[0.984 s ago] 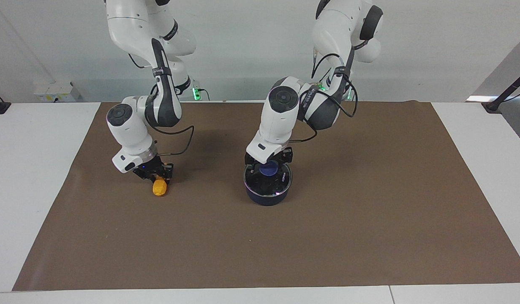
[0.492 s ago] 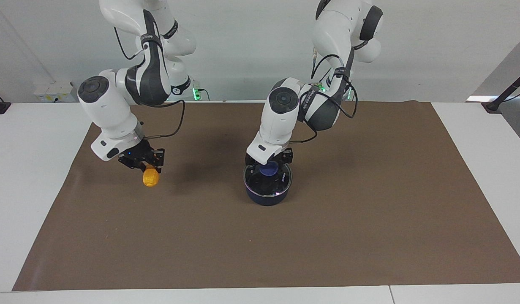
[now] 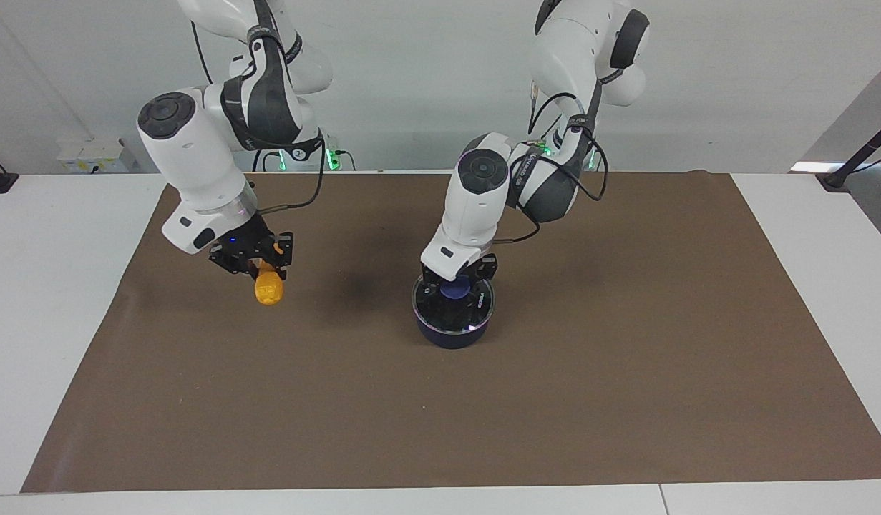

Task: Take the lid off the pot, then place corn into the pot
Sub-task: 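Lift the lid aside with the left gripper while the right gripper carries the corn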

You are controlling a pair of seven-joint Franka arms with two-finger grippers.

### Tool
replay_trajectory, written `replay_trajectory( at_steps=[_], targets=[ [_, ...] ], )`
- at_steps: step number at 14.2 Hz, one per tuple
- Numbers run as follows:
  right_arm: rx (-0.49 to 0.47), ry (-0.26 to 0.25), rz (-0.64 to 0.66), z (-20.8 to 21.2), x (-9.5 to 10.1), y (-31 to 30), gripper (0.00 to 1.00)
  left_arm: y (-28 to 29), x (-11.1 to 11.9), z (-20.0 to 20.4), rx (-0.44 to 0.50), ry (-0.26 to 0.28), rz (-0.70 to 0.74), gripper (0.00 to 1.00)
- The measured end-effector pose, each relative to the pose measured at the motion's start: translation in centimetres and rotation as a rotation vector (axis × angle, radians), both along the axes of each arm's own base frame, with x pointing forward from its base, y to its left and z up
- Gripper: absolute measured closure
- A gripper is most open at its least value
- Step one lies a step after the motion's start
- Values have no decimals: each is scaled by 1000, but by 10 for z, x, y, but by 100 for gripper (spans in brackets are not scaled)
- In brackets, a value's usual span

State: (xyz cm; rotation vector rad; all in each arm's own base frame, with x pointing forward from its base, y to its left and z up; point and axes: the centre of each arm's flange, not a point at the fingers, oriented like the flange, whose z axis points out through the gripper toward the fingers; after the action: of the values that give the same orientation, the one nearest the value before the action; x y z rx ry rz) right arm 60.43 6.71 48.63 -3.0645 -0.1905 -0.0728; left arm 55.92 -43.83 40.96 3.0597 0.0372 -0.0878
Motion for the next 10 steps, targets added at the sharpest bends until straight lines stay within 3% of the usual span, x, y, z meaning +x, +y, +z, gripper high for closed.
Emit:
replay_trajectory(
  at_steps=[6, 10],
  targets=[
    [5, -15, 32, 6, 3, 22, 57, 0, 0, 1, -1, -1, 0, 33],
    [16, -42, 38, 17, 1, 65, 57, 9, -4, 42, -23, -19, 7, 33]
  ],
)
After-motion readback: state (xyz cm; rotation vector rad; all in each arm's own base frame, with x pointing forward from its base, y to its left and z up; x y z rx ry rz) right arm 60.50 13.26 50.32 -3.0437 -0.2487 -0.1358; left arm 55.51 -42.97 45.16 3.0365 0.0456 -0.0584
